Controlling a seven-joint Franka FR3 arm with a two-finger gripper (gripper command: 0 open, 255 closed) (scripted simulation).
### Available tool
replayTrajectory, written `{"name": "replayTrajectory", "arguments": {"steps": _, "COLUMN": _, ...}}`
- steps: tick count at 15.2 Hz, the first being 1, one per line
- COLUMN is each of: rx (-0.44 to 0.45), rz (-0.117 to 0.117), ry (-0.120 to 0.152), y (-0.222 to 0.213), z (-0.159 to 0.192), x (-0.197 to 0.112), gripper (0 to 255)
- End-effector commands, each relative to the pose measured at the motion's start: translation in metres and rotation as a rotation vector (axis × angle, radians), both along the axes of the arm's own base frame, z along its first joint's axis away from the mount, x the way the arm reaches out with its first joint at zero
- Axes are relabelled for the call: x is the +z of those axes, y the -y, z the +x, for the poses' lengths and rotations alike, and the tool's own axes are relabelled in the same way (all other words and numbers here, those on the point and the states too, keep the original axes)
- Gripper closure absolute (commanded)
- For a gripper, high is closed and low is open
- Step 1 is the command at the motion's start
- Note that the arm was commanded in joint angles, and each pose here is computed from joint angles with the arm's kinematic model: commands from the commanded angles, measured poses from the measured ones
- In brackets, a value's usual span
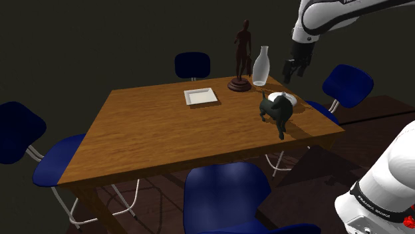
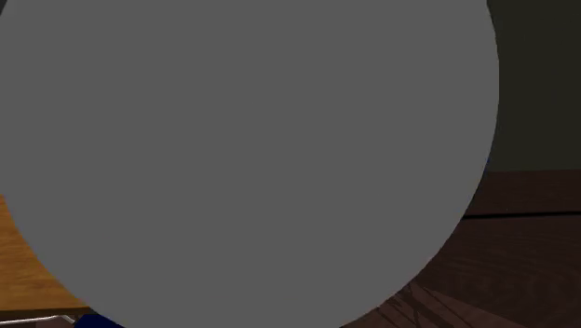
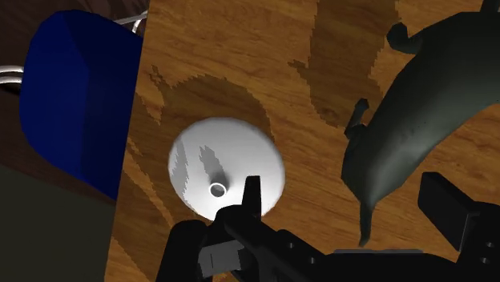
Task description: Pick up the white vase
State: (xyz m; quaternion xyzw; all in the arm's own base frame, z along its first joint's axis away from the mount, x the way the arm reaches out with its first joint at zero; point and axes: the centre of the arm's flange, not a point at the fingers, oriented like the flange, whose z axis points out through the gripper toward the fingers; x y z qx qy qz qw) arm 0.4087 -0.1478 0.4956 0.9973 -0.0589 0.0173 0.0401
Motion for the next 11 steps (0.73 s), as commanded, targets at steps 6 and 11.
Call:
{"name": "replayTrajectory", "arguments": {"steps": 6, "rx": -0.043, "rz": 0.017, "ry": -0.004, "y": 0.071, "z": 0.041, "x": -0.051, "gripper": 0}}
{"name": "replayTrajectory", "arguments": {"steps": 11, "rx": -0.074, "rz": 0.030, "ry": -0.008, "y": 0.121, "z": 0.068, "x": -0.088, "gripper": 0}}
